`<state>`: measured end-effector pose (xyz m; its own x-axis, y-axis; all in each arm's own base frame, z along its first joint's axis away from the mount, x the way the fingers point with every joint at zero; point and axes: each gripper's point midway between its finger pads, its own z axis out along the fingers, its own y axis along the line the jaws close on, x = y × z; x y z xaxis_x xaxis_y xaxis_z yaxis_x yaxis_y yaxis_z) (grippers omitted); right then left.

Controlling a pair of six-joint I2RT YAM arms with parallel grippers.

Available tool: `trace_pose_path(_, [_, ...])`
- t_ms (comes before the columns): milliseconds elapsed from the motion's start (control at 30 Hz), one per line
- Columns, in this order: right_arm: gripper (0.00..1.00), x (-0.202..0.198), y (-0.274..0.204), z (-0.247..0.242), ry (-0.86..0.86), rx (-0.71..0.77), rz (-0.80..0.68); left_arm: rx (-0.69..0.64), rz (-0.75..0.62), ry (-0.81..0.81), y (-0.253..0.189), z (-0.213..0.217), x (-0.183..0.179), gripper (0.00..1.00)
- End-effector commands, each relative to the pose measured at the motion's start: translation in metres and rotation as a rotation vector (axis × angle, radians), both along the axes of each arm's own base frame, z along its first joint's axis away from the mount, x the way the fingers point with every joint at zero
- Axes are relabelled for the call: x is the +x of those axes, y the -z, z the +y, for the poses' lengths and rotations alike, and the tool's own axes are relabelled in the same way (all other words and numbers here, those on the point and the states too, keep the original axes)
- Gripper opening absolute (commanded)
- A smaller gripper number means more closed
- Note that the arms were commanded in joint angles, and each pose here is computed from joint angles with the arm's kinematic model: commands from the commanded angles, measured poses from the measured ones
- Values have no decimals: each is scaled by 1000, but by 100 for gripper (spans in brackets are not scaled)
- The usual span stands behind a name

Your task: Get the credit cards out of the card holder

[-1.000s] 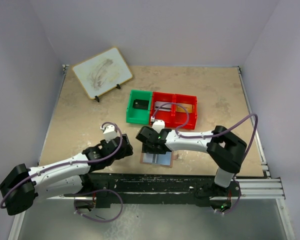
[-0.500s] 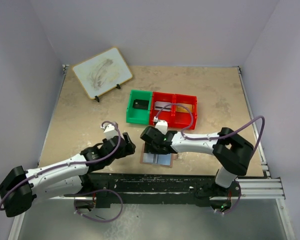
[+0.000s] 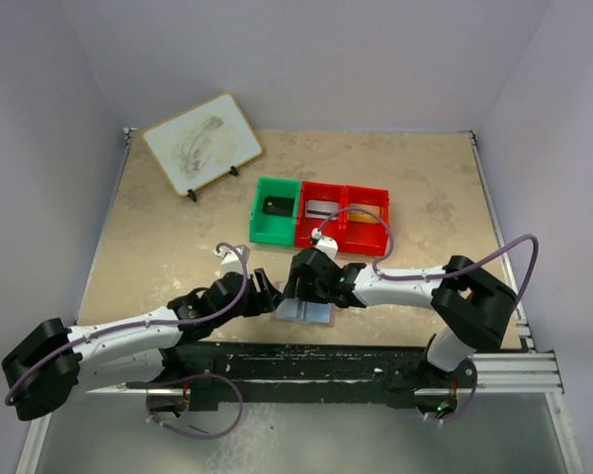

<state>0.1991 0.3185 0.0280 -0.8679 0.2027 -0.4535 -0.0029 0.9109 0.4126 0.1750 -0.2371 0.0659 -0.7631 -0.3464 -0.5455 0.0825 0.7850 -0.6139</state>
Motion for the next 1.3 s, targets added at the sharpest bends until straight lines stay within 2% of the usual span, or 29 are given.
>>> trace_pose_path(0, [62, -10, 20, 9, -16, 51, 56, -89, -75, 110, -17, -30, -7, 59])
trace_pose_path(100, [62, -11, 22, 7, -10, 50, 63, -94, -91, 147, -20, -43, -12, 55])
trace_pose_path(433, [62, -10, 20, 5, -4, 54, 63, -51, -94, 116, -9, -44, -7, 52])
trace_pose_path(600, [62, -9, 15, 8, -13, 69, 56, -81, -102, 129, -14, -51, -7, 45])
trace_pose_path(667, [62, -7, 8, 13, -34, 92, 52, -52, -80, 121, -7, -51, -5, 42])
trace_pose_path(767, [63, -4, 0, 17, -44, 106, 46, -50, -76, 125, -6, -56, -4, 34])
trace_pose_path(867, [65, -3, -10, 21, -52, 130, 33, -61, -79, 75, -8, -55, 2, 29])
trace_pose_path(1067, [72, 4, -38, 14, -40, 163, -15, -56, -88, 64, -13, -58, 7, 30])
trace_pose_path(1133, [78, 8, -46, 5, -14, 158, -33, -39, -80, 76, -12, -60, 7, 31])
trace_pose_path(1267, [80, 16, -57, -18, 46, 128, -66, -59, -77, 110, -13, -69, 4, 34])
